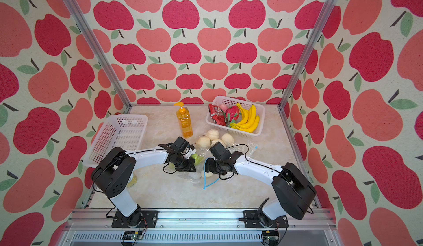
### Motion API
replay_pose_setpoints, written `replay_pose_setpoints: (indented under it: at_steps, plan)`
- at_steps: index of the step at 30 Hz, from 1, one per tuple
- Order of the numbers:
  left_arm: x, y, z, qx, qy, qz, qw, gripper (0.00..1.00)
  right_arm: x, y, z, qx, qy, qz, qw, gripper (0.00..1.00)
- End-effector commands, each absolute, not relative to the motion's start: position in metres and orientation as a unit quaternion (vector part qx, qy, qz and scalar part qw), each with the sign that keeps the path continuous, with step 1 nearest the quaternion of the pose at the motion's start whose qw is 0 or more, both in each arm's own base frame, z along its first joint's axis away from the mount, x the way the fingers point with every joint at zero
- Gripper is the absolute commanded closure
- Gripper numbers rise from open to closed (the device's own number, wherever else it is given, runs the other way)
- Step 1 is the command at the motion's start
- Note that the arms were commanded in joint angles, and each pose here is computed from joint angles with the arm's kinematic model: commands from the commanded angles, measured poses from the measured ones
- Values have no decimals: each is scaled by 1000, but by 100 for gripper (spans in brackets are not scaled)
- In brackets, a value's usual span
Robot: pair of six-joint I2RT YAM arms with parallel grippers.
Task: Open the zip-top bag and take out the pear
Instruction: Pick up the pear from the zipper food storage bag.
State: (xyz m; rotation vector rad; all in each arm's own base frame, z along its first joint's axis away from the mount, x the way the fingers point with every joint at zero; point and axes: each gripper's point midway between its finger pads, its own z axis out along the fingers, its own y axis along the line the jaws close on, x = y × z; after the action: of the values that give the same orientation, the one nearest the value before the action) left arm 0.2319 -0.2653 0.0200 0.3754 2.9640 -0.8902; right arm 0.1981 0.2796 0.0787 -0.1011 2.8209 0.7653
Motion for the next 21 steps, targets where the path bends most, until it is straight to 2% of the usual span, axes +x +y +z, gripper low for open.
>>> replay_pose_setpoints:
  at_steps: [1,8,11,12,14,16,21]
  plan:
    - [224,-245,3,104,961,-257,-8,100,201,252,102,-27,957,252,138,50]
    - [229,-246,11,111,960,-258,-2,100,205,198,130,14,946,262,191,50]
    - [236,-255,32,134,951,-277,18,99,209,183,145,15,938,272,213,50]
    - [240,-258,44,143,947,-287,31,93,211,180,152,12,935,275,222,49]
    - [246,-265,76,171,935,-305,65,72,215,174,169,2,928,285,240,48]
    - [253,-269,111,201,921,-317,107,56,218,176,187,-17,917,308,252,47]
    - [256,-280,195,299,855,-358,227,34,221,197,230,-85,882,383,262,41]
